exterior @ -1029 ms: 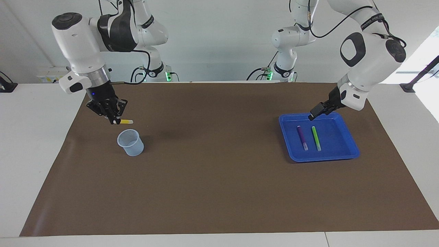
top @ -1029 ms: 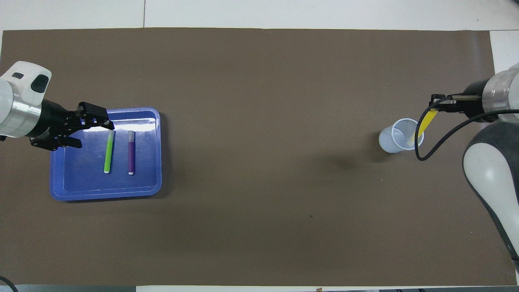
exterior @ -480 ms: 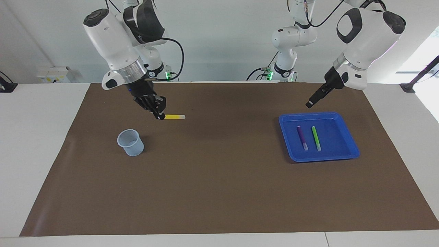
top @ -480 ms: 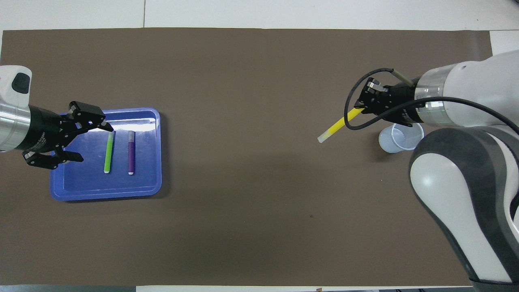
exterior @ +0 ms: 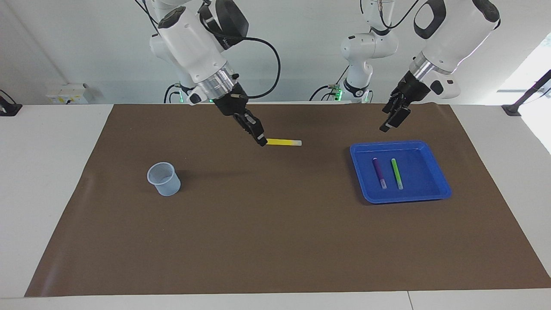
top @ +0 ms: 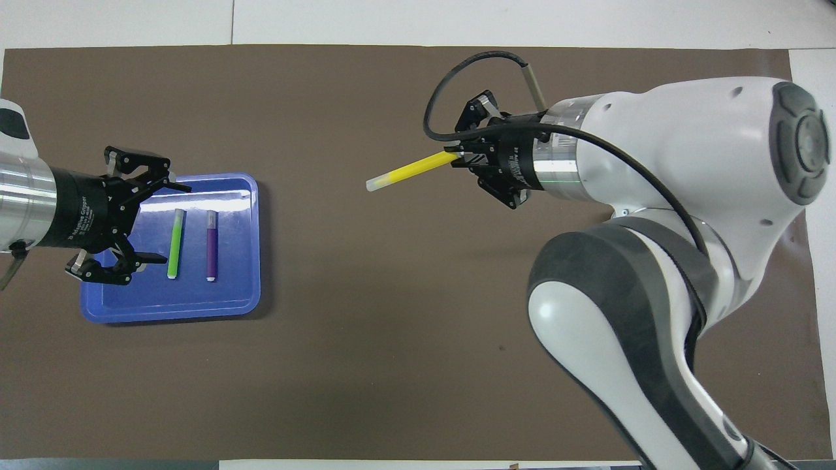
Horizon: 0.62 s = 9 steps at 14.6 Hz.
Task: Right arm passes pens to left for tray arrangement
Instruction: 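Pass the yellow pen from the right gripper into the left gripper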
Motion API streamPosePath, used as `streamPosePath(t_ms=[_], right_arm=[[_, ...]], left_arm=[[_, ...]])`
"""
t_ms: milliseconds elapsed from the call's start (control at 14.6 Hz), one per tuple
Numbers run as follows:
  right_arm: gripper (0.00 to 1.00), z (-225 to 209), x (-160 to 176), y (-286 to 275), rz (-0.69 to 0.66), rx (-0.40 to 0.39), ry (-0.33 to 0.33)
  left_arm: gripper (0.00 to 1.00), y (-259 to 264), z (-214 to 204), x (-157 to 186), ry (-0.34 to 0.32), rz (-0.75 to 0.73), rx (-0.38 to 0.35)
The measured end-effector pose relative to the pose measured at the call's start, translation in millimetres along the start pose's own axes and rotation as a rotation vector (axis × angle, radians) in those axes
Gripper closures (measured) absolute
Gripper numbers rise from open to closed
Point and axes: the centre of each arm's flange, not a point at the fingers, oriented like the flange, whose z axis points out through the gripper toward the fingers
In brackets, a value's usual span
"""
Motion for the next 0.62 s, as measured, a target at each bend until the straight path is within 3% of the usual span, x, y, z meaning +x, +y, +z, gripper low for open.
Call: streamPosePath(t_ms=[274,480,617], right_arm=[[0.83,17.5,-47.8,-14.1,0.138,0.06,-0.062],[0.83,25.2,-72.4,-15.3,0.156,0.06,-0.096],[0.83,25.6,-80.7,-15.2,0.149,0.058,-0.106]], left_arm=[[0.0,6.8,-13.6,-35.8,0.016,-0.213,-0.096],[0.0,11.1,-8.9,-83.1,0.013,-0.323,-0.121],[0.0,4.8,-15.9,-112.7,0.047,-0.385,-0.145]])
